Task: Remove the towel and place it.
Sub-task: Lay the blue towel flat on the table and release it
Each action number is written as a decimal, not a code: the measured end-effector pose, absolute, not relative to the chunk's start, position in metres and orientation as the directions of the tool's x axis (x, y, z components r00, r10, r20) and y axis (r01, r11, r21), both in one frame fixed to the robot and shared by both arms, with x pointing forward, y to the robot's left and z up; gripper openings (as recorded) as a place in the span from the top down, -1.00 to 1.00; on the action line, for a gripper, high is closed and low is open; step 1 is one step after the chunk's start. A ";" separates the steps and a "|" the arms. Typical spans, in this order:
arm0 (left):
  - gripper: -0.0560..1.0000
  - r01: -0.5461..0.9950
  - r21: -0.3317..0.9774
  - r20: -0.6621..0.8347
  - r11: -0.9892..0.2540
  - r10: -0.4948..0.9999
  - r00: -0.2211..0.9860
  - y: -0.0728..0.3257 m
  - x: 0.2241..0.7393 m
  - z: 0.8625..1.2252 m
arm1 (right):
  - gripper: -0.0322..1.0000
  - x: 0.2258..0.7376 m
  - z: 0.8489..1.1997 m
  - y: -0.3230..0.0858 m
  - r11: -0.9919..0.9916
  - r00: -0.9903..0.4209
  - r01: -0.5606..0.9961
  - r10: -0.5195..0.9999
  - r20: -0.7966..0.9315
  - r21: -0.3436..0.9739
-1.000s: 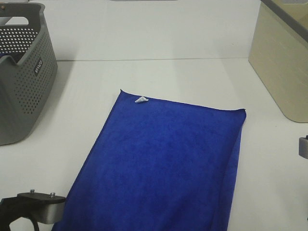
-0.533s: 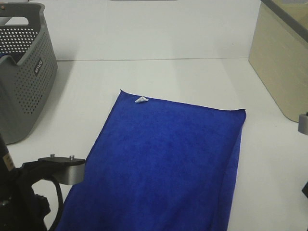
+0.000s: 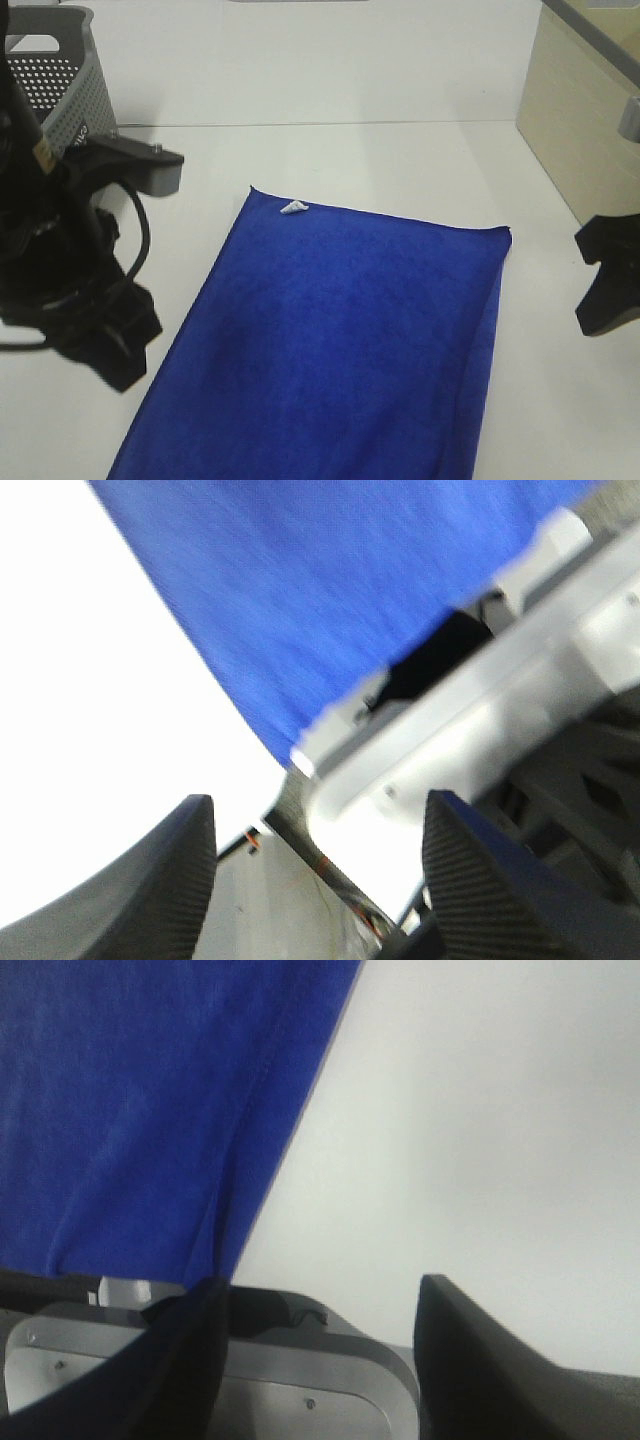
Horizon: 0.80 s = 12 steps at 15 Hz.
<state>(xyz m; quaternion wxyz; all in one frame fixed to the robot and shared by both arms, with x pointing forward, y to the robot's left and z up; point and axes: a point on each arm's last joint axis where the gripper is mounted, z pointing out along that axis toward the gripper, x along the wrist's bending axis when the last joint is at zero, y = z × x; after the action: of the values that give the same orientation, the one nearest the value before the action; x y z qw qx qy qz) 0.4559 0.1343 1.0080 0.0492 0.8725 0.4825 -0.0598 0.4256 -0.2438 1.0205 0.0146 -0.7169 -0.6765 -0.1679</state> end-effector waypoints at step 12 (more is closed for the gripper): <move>-0.35 0.920 0.122 -0.040 -0.372 0.925 0.379 0.137 0.617 0.987 | -0.24 0.584 1.004 -0.231 -0.035 0.032 0.993 0.999 0.031 0.111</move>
<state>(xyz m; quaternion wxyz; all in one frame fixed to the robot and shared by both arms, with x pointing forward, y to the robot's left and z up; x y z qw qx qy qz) 0.6174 0.1368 0.9868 0.0620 0.8279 0.5571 0.0177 0.5843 -0.2313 1.0041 -0.0292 -0.7177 -0.6940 -0.0496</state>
